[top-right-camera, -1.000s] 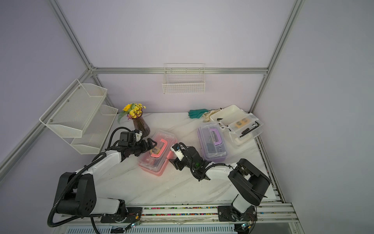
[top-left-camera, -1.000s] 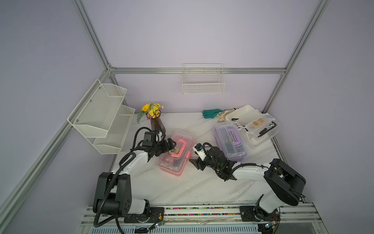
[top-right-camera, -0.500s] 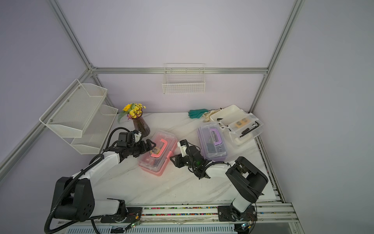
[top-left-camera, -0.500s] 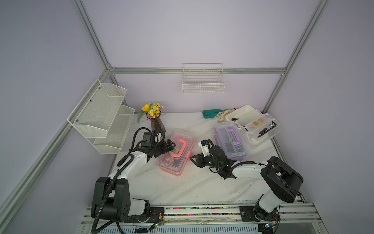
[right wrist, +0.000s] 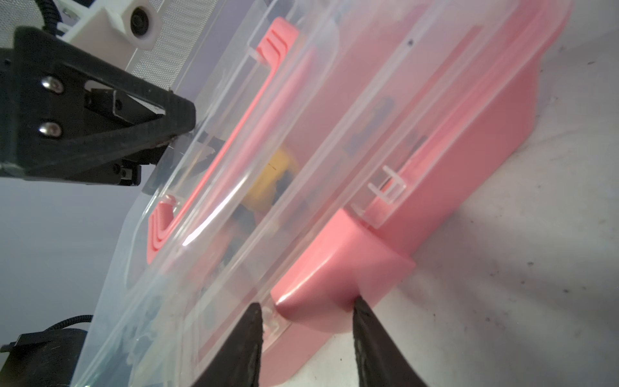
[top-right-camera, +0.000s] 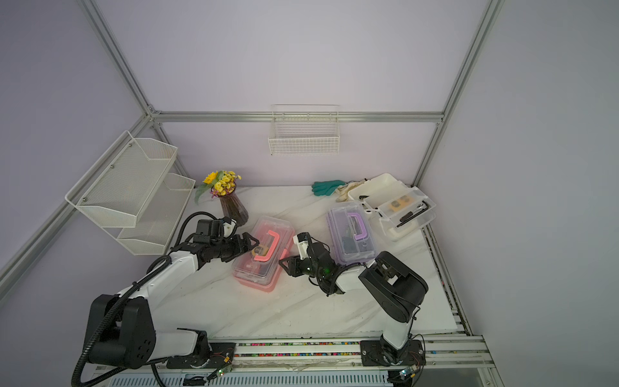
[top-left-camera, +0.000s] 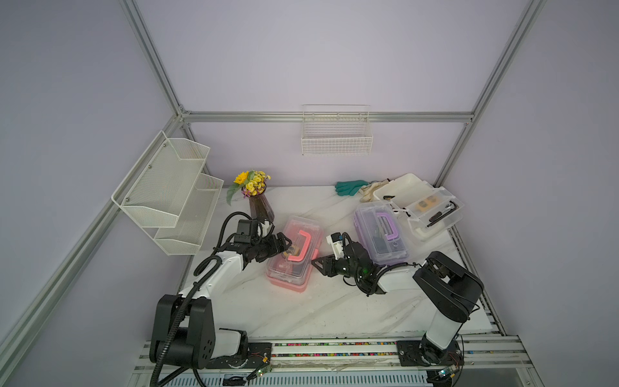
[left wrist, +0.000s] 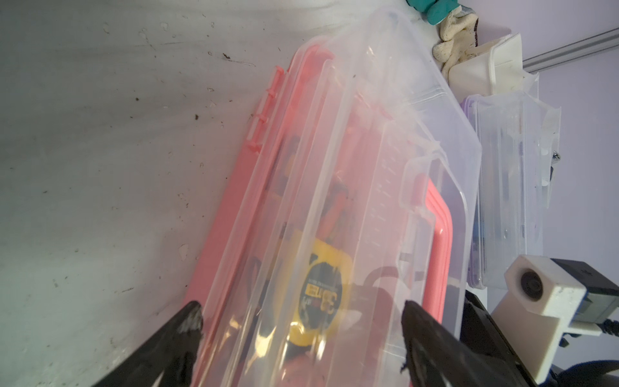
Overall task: Close toolboxes
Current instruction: Fasten the toolbox latch on the toolbox, then move the toolbox to the center of the board.
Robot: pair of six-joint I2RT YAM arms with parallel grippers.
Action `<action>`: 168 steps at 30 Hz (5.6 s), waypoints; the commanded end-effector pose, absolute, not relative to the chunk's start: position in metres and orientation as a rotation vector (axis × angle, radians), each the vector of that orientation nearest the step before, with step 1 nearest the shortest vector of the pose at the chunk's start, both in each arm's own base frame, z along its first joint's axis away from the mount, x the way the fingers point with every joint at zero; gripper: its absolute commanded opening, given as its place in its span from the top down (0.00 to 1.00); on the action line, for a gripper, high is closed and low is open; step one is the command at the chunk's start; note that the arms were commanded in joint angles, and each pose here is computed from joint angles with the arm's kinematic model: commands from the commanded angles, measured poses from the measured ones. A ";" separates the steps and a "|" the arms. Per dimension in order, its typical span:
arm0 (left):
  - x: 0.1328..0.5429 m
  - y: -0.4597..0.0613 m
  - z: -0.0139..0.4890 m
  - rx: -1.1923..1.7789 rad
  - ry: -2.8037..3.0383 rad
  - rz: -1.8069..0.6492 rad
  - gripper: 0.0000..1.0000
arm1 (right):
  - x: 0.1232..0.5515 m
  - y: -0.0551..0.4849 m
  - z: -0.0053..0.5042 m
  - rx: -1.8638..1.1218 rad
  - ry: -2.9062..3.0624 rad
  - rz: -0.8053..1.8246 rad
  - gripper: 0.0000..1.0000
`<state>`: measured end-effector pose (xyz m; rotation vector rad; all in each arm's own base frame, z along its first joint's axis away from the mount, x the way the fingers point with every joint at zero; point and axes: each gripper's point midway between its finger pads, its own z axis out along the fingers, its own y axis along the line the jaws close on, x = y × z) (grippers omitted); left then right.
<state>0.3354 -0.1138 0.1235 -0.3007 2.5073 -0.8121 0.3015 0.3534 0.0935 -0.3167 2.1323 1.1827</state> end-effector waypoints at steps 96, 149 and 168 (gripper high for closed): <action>0.415 -0.191 0.134 -0.233 2.345 -1.033 0.27 | 0.455 0.373 0.112 -0.080 2.155 0.960 0.68; 0.266 -0.299 0.129 0.212 2.533 -0.956 0.00 | 0.398 0.051 0.137 0.497 2.175 0.628 0.32; 0.348 -0.245 0.117 0.071 2.446 -0.865 0.00 | 0.448 0.169 0.132 0.240 2.133 0.790 0.38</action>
